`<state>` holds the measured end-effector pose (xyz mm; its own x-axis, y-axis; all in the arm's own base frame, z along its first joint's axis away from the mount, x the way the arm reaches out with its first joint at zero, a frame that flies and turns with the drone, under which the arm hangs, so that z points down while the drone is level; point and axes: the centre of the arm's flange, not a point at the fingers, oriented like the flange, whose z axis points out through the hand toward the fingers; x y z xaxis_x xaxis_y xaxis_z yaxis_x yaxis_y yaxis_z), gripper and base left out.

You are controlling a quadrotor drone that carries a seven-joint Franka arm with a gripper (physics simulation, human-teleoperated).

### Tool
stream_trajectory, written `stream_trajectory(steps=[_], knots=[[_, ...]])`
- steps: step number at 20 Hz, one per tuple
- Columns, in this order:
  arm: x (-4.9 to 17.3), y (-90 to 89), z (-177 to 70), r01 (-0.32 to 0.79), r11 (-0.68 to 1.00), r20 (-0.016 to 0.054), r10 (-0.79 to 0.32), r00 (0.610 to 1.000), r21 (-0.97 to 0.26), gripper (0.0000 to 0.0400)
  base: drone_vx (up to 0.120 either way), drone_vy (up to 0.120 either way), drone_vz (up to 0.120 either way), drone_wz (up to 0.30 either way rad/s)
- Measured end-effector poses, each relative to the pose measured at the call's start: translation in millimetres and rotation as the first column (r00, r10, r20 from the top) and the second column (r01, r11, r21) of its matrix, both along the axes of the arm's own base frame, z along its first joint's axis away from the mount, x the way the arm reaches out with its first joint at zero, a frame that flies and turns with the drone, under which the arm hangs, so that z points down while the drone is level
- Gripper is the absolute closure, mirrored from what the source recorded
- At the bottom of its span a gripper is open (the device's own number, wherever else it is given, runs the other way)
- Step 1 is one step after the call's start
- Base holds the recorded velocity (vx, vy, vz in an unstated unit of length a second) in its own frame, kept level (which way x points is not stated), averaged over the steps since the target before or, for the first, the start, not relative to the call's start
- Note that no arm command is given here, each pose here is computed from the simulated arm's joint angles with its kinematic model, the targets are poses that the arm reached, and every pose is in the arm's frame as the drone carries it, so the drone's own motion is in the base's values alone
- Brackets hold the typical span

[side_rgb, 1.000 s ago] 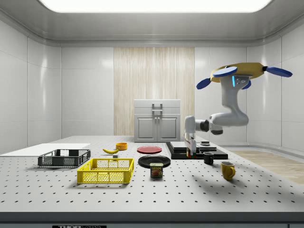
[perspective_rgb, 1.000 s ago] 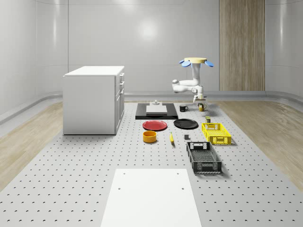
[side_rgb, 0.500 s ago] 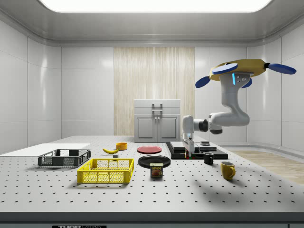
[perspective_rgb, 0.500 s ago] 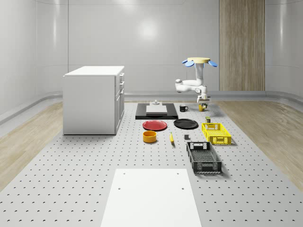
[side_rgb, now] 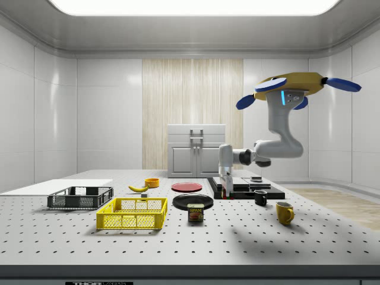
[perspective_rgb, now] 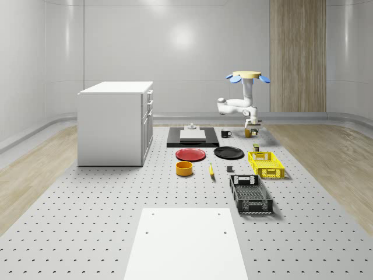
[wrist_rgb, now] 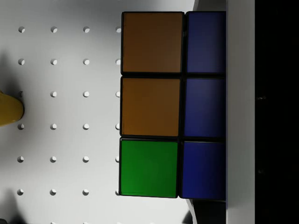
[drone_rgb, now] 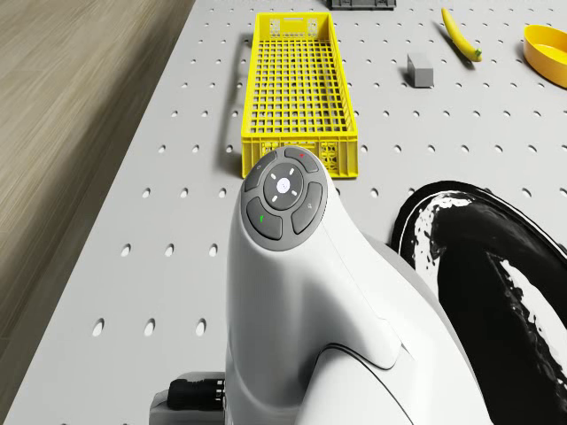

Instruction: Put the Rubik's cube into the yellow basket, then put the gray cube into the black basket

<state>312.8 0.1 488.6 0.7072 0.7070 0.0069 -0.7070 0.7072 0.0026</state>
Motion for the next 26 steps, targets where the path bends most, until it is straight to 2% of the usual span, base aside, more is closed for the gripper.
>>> stream_trajectory(steps=[26], knots=[[0.0, 0.0, 0.0, 0.000, 1.000, 0.0001, 0.000, 1.000, 0.000, 0.0079, 0.120, 0.000, 0.000, 0.000]])
